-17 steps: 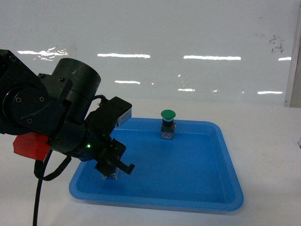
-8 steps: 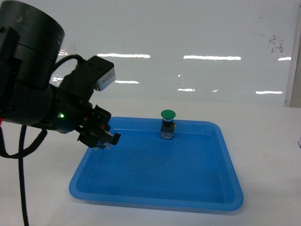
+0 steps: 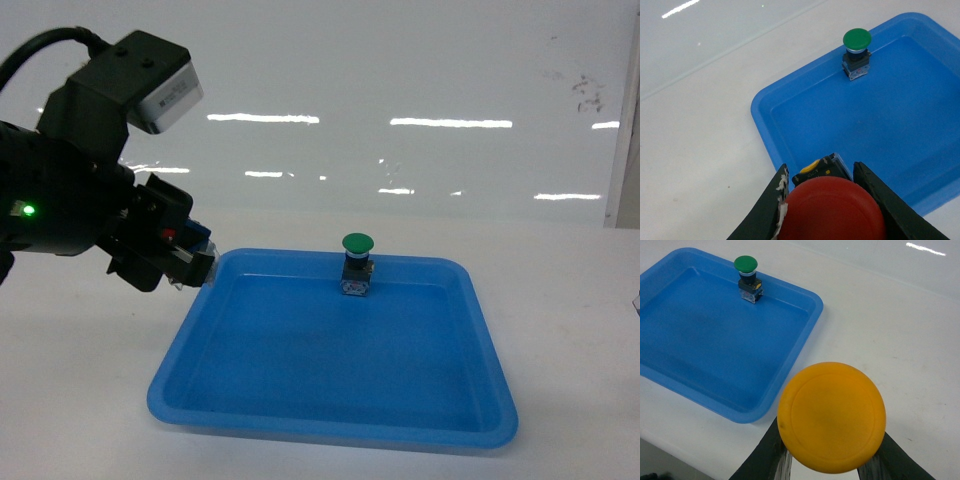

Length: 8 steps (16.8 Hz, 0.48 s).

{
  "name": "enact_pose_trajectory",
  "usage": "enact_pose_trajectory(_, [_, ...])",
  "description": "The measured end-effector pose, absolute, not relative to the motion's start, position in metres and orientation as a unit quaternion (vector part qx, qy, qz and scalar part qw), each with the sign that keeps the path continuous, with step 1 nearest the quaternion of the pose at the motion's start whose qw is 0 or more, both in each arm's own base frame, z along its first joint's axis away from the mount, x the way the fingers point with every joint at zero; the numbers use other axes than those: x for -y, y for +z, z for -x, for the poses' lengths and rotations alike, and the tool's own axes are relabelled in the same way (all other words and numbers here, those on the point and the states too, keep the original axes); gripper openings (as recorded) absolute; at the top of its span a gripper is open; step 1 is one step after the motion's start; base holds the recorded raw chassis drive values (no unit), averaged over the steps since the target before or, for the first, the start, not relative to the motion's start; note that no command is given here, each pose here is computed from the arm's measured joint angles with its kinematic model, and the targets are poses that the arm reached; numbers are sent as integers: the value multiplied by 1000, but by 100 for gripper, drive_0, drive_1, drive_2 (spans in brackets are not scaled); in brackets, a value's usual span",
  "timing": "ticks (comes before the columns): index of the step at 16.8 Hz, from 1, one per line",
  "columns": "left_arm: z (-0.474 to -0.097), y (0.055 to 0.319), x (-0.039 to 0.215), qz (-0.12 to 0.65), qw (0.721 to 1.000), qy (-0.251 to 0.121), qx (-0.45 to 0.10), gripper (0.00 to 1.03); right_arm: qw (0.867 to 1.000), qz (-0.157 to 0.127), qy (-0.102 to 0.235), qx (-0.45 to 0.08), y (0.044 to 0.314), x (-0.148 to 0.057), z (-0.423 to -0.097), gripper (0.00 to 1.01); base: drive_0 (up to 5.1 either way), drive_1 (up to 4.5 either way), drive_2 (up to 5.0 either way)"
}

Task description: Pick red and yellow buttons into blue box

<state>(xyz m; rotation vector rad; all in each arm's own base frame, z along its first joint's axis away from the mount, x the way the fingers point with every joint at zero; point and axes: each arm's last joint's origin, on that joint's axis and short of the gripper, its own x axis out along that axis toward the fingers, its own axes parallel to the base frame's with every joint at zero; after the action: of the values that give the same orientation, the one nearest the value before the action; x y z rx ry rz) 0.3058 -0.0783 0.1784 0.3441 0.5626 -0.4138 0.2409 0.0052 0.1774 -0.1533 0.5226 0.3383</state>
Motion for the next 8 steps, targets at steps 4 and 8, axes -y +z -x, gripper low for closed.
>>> enact_pose_trajectory(4, [-264, 212, 68, -143, 943, -209, -213, 32, 949, 75, 166, -257, 177, -5, -241, 27, 0, 0, 0])
enact_pose_trajectory(8, [-233, 219, 55, -121, 950, -208, -197, 32, 949, 75, 166, -257, 177, -5, -241, 27, 0, 0, 0])
